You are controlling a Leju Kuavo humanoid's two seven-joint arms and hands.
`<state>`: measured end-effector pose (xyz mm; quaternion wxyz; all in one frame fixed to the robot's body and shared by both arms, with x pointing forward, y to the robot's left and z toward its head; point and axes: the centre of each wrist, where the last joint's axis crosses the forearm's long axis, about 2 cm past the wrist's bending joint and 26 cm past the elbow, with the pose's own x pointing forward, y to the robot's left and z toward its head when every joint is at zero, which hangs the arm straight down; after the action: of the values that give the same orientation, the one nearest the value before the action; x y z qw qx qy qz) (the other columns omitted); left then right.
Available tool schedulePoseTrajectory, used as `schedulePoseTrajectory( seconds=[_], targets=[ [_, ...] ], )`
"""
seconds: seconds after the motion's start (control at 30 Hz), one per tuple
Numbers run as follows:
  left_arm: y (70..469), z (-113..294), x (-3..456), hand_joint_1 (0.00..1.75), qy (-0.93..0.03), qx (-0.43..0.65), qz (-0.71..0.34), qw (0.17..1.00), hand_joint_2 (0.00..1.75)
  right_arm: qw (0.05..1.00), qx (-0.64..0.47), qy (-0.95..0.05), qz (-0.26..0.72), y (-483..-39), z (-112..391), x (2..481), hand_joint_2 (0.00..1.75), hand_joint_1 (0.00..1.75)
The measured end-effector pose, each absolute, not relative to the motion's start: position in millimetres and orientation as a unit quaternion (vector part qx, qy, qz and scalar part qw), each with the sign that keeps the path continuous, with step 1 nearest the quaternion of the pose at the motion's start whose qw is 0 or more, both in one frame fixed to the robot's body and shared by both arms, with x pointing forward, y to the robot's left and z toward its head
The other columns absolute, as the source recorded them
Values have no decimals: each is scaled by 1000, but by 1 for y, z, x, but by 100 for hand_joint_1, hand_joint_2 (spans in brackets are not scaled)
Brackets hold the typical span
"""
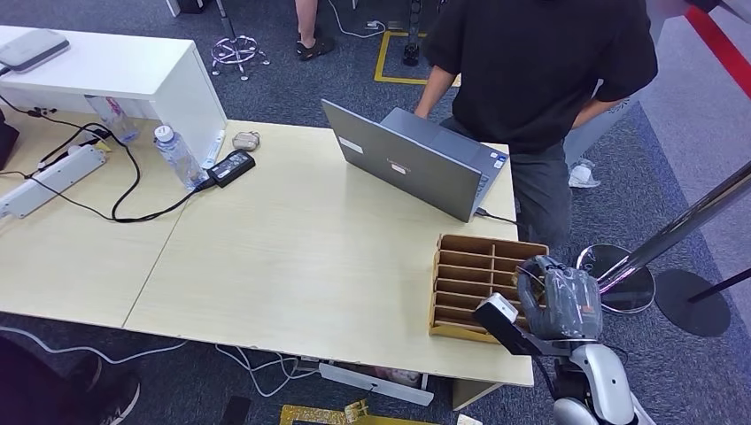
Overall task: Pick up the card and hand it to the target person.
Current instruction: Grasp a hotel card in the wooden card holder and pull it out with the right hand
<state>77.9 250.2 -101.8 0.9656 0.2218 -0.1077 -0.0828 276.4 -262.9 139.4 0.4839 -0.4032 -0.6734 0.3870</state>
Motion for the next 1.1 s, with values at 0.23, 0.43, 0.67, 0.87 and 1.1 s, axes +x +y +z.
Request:
schedulePoseTrajectory(
  seconds=[0.23, 0.43, 0.67, 0.87, 1.1],
  targets=[
    [250, -102, 78, 0, -112, 221, -83, 965, 0, 478, -380, -701, 368, -263, 155, 282, 175, 154],
    [250, -102, 78, 0, -115, 220, -85, 965, 0, 458, -360, -732, 352, -265, 174, 299, 175, 150],
    [250, -102, 78, 0, -122, 220, -89, 964, 0, 436, -340, -761, 341, -267, 194, 324, 175, 150],
    [250, -102, 79, 0, -129, 218, -95, 963, 0, 430, -314, -778, 332, -266, 204, 353, 175, 149],
    [251, -102, 79, 0, -134, 217, -100, 962, 0, 428, -324, -781, 319, -267, 205, 385, 175, 150]
  ],
)
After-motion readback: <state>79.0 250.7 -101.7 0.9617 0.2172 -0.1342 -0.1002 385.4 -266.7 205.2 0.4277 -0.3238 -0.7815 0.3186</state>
